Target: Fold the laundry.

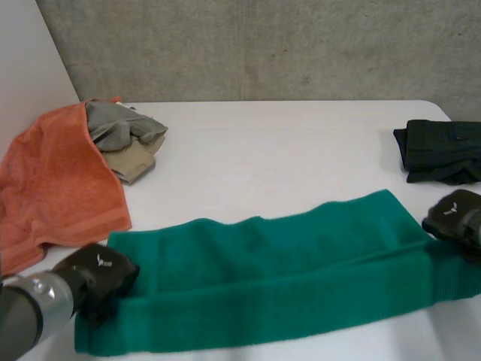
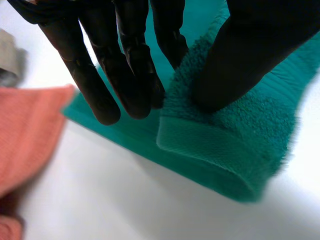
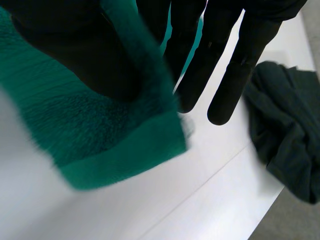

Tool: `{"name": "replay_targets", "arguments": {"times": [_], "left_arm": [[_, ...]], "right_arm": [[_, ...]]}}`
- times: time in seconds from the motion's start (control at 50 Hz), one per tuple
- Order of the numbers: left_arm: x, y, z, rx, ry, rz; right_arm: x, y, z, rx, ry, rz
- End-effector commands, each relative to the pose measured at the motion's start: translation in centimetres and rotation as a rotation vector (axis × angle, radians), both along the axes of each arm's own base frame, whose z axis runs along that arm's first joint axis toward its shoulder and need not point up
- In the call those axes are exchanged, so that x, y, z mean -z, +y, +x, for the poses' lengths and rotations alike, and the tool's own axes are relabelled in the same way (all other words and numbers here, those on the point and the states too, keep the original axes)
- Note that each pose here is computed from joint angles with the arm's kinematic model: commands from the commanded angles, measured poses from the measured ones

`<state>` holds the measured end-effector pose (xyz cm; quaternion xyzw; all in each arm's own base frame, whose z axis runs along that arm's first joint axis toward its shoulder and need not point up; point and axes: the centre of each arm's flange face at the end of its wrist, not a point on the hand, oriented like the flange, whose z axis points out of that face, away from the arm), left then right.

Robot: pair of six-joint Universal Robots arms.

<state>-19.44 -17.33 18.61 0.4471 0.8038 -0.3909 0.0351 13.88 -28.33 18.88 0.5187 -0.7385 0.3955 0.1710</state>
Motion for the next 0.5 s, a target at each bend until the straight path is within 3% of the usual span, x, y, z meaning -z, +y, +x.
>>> {"name": "replay_targets", "arguments": {"times": [0.02, 0.2, 0.38, 0.5], "left_arm": [[0.8, -6.0, -2.0, -0.042, 0.092, -0.187], [1.8, -8.0, -2.3, -0.199, 0.042, -0.217], [1.7, -7.5, -2.9, -0.187, 0.060, -0.228], [1.5, -7.9, -3.0, -0.192, 0.078, -0.250]], "right_arm": [[2.6, -3.7, 2.7, 0.058, -0.123, -0.112], [3.7, -7.4, 4.2, 0.089, -0.187, -0.284], [5.0, -8.6, 6.2, -0.024, -0.247, -0.357], [5.5, -9.6, 6.4, 0.001, -0.279, -0.391]]}}
